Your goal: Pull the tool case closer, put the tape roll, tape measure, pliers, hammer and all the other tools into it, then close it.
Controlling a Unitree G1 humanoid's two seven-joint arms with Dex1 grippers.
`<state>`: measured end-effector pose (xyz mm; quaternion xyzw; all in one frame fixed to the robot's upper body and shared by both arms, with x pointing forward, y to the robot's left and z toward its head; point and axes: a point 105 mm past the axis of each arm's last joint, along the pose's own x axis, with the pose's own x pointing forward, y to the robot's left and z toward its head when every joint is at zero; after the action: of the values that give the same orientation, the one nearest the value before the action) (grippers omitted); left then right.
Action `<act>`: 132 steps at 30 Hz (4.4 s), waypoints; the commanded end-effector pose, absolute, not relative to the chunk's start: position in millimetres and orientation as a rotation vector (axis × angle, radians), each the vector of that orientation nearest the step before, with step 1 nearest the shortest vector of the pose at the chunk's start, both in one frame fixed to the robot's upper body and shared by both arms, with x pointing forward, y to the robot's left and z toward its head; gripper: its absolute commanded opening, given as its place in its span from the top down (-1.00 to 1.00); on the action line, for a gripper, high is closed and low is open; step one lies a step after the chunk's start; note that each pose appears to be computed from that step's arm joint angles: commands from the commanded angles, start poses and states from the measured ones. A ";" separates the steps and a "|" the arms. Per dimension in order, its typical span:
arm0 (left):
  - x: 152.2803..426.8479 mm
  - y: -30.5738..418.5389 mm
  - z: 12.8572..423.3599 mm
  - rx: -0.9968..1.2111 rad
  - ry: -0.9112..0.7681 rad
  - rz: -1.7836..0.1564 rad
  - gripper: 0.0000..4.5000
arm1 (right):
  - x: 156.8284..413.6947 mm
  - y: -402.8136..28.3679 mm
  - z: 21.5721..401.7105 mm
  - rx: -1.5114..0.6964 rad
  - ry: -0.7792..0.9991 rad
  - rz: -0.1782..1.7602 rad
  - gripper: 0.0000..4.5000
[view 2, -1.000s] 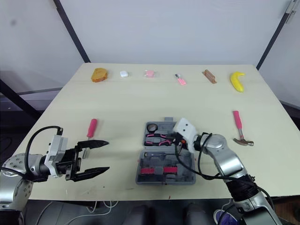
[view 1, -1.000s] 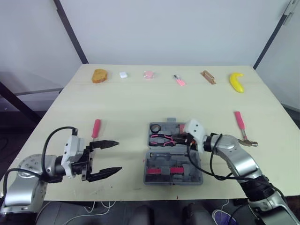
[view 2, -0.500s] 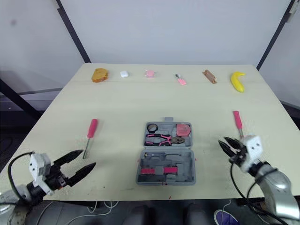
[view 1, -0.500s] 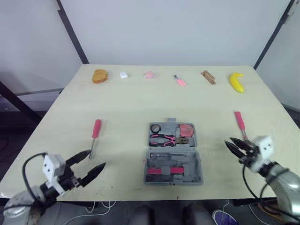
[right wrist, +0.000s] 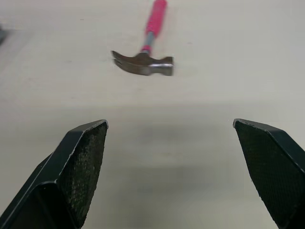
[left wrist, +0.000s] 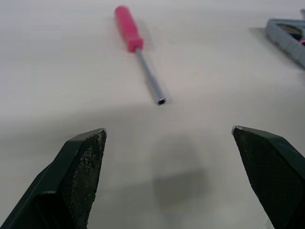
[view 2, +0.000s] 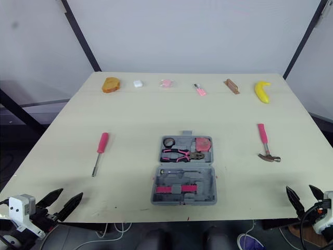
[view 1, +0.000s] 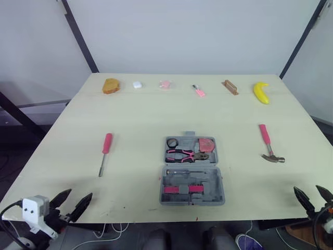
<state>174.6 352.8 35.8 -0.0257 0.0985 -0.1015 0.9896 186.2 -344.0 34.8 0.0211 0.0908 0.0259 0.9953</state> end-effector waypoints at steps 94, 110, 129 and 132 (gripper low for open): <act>210.3 210.6 155.1 0.368 0.092 -1.471 -1.00 | 269.6 -78.1 142.2 -0.658 0.420 1.347 0.98; 213.2 219.5 150.2 0.365 0.104 -1.430 -1.00 | 266.7 -59.4 105.6 -0.920 0.531 1.325 0.98; 213.7 219.4 149.7 0.365 0.104 -1.422 -1.00 | 268.9 -46.6 91.4 -0.943 0.519 1.336 0.42; 213.4 219.3 149.5 0.364 0.104 -1.422 -1.00 | 273.3 -46.6 94.2 -0.928 0.500 1.309 -0.23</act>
<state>216.1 218.5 142.8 0.1545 0.0601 -0.6425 0.7481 271.2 -49.1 86.2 -0.4096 0.2428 0.5821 0.6591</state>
